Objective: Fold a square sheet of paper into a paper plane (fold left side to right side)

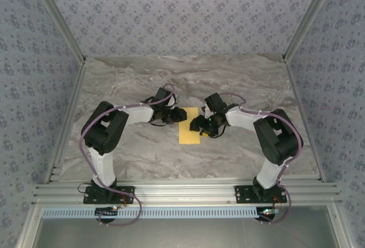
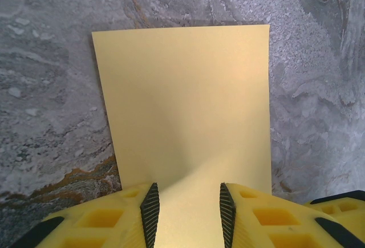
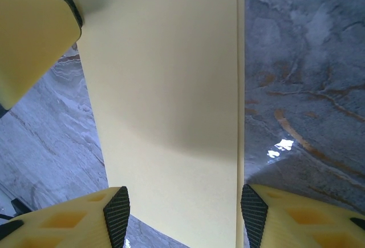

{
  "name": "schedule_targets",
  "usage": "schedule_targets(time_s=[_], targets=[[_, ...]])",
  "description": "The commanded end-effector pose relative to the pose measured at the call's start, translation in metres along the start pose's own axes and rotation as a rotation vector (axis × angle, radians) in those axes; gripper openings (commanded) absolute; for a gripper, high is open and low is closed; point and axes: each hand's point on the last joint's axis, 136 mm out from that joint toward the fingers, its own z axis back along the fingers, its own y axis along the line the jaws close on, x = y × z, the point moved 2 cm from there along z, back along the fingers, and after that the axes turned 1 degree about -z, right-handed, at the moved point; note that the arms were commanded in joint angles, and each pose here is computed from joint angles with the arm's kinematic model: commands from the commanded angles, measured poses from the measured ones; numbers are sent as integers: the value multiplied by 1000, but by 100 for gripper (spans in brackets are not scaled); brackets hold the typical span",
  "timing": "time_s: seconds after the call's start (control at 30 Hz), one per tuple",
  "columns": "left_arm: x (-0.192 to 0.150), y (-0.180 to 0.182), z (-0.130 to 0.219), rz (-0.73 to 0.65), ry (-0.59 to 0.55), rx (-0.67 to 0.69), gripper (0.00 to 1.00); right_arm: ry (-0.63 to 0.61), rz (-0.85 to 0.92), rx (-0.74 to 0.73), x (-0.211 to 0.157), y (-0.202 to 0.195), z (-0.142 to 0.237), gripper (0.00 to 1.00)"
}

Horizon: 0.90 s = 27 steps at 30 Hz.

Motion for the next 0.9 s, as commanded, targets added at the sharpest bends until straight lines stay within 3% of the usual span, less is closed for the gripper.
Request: schedule_targets(time_s=[0.0, 0.57, 0.87], targets=[[-26, 11, -7, 10, 83, 44, 36, 23, -17, -1, -3, -1, -7, 59], [-22, 4, -1, -2, 72, 29, 37, -29, -24, 116, 16, 17, 0, 59], [14, -28, 37, -40, -29, -90, 46, -22, -19, 182, 27, 21, 3, 59]])
